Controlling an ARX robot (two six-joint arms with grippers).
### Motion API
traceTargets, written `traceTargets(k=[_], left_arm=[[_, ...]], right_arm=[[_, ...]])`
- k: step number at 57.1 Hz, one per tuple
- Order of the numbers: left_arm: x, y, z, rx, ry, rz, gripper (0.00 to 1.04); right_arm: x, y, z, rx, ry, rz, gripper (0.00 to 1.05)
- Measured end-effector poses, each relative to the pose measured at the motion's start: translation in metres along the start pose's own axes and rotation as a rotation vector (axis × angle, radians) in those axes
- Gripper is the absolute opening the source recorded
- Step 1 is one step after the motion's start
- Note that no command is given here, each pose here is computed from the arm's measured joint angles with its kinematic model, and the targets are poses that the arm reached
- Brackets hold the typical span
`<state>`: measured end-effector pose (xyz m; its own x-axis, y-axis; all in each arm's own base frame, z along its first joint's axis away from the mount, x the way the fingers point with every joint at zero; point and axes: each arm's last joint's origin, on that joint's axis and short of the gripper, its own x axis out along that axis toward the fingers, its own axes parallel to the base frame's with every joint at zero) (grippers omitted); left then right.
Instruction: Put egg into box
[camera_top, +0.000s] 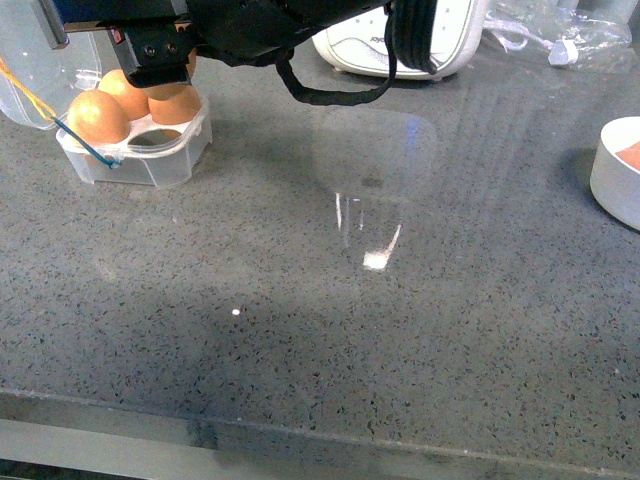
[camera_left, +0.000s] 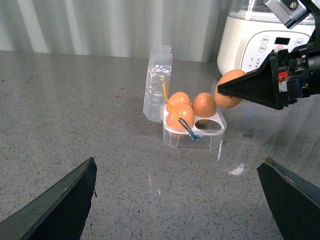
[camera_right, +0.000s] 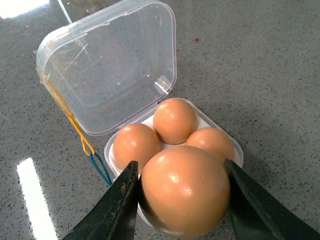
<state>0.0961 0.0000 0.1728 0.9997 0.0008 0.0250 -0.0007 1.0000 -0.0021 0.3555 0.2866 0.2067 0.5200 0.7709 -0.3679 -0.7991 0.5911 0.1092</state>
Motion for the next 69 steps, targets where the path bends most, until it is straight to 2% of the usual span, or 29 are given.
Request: traceTargets(k=[22,27,38,49,55,61,69], left_arm=[[0.0,0.0,0.0,0.0,0.0,0.0,0.98],[0.0,0.0,0.0,0.0,0.0,0.0,0.98],[0.0,0.0,0.0,0.0,0.0,0.0,0.98],[0.0,0.0,0.0,0.0,0.0,0.0,0.98],[0.0,0.0,0.0,0.0,0.0,0.0,0.98],[0.0,0.0,0.0,0.0,0.0,0.0,0.98],[0.0,0.0,0.0,0.0,0.0,0.0,0.98]], right_arm=[[0.013,0.004,-0.002,0.01,0.017,0.017,0.44],[0.013,0.005,-0.002,0.021,0.018,0.032,0.56],[0.012,0.005,-0.001,0.023,0.006,0.039,0.98],[-0.011,0.001,0.005,0.026,-0.031,0.016,0.97],[-0.042,-0.01,0.012,0.028,-0.074,-0.075,0.97],[-0.07,-0.028,0.006,0.032,-0.065,-0.204,0.97],[-0.128,-0.066,-0.021,0.029,-0.041,-0.485,0.97]])
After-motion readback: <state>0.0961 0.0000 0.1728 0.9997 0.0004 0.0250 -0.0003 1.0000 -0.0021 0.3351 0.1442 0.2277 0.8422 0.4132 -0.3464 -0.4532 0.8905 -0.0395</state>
